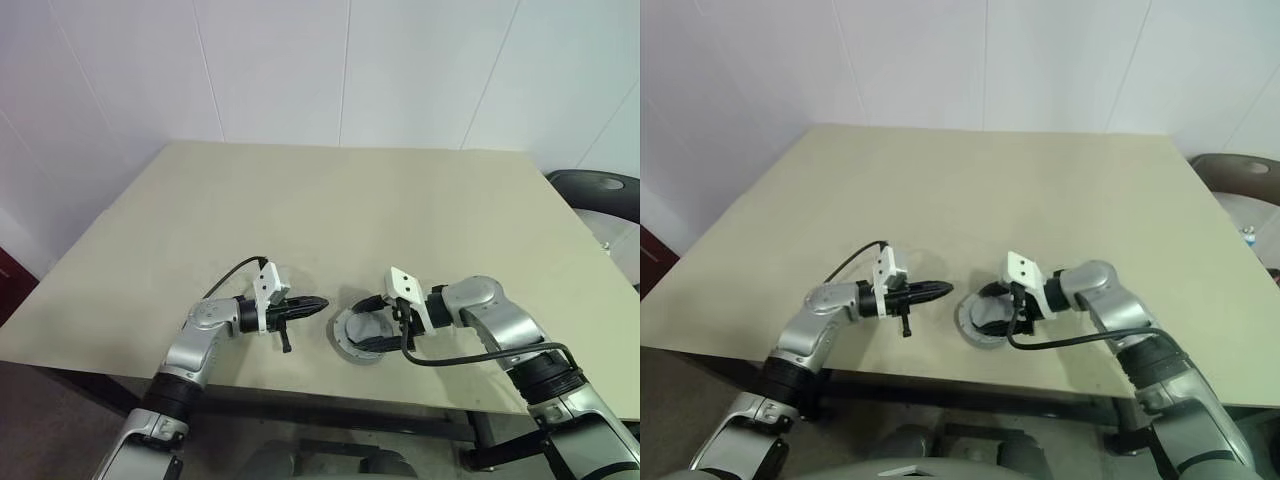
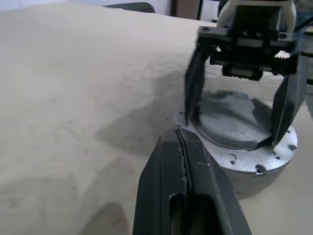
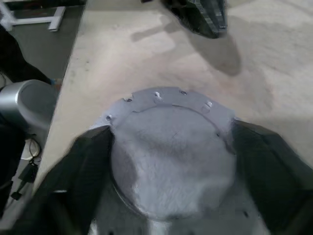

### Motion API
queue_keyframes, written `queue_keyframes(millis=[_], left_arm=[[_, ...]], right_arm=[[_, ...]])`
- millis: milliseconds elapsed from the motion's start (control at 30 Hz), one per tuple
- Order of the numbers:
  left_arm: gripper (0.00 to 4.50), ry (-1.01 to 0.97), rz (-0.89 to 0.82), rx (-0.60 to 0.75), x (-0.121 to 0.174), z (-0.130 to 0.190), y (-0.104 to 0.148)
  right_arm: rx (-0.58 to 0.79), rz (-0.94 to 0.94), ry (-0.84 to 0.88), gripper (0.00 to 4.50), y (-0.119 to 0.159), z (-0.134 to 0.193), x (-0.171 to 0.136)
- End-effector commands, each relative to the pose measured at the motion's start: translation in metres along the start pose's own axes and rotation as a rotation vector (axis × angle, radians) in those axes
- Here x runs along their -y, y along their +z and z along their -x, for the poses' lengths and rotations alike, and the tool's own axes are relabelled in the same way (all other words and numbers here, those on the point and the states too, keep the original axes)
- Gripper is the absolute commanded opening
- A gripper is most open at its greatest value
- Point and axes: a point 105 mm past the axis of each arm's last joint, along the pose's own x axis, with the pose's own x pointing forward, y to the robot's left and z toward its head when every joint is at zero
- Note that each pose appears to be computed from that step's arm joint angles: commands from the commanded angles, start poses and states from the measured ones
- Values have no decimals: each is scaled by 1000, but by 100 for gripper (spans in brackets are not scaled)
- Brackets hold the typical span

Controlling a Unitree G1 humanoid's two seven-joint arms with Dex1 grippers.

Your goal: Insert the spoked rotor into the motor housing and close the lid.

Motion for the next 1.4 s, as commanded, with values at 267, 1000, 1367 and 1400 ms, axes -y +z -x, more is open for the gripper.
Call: queue_keyframes(millis=[267, 1000, 1367, 1400], left_arm=[[0, -119, -18, -7, 9, -17, 3], [0, -161, 101, -298, 11, -35, -68], [0, -165, 134, -412, 7, -18, -81], [0, -164, 142, -421, 6, -17, -82]], right_arm=[[-184, -91, -128, 446, -46, 6, 17], [-177, -66, -112, 446, -42, 5, 16], [29, -103, -225, 446, -2, 28, 42], [36, -113, -226, 446, -2, 32, 43]])
